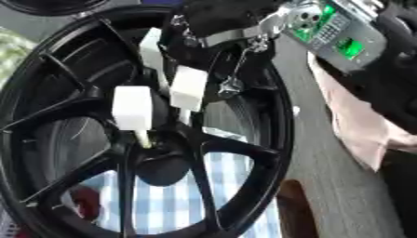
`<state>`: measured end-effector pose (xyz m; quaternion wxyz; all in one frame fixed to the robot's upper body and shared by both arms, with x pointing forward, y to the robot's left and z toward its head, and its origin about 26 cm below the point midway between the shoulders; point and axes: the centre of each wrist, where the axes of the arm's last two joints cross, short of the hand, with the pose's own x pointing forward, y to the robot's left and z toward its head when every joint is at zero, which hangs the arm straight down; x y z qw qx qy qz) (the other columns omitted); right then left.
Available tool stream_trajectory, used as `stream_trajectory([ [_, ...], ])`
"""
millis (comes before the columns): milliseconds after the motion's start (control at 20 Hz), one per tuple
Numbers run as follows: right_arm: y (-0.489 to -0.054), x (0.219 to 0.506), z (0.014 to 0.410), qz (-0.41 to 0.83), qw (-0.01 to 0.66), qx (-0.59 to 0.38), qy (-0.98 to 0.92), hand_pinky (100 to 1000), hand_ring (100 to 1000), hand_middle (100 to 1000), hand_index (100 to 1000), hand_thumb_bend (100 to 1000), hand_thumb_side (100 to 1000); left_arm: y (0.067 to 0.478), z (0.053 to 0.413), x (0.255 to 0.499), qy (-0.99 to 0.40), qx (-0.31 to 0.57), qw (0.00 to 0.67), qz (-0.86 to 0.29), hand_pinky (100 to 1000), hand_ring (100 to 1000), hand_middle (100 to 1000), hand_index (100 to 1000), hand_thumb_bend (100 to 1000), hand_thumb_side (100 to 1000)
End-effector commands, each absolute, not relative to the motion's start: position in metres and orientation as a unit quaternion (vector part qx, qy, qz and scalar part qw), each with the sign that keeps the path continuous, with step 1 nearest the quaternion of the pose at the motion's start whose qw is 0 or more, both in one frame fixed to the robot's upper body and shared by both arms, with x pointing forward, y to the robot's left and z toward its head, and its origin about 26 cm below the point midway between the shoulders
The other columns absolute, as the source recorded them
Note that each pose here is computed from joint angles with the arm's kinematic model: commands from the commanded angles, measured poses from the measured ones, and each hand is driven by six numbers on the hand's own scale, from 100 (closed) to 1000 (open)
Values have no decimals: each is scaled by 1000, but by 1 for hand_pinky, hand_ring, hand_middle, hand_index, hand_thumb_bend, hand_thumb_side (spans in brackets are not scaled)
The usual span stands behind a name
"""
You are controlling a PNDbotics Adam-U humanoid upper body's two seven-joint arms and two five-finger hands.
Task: Pull the pin out of the wheel hub.
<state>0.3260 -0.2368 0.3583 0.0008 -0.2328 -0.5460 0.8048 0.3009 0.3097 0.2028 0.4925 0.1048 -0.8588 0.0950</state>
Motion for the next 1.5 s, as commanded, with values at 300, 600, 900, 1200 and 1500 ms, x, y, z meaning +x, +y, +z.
stream_trajectory([
  [300,-239,326,364,818,-5,-232,-526,868,567,565,653,383,100,312,211,298,-865,109,482,91,669,637,614,730,510,650],
  [600,-238,326,364,820,-1,-229,-525,860,542,532,622,381,100,312,211,298,-864,109,483,91,670,636,613,729,509,650],
  [900,-238,327,364,821,2,-226,-524,857,535,506,598,382,100,312,210,298,-864,109,483,91,670,635,613,730,508,650],
  [1200,-238,327,364,822,3,-225,-524,856,536,502,595,382,100,312,210,298,-864,110,483,91,671,634,614,730,507,650],
  [1500,-238,327,364,822,3,-225,-523,857,535,501,593,381,100,312,210,298,-864,110,483,92,671,633,613,729,507,649],
])
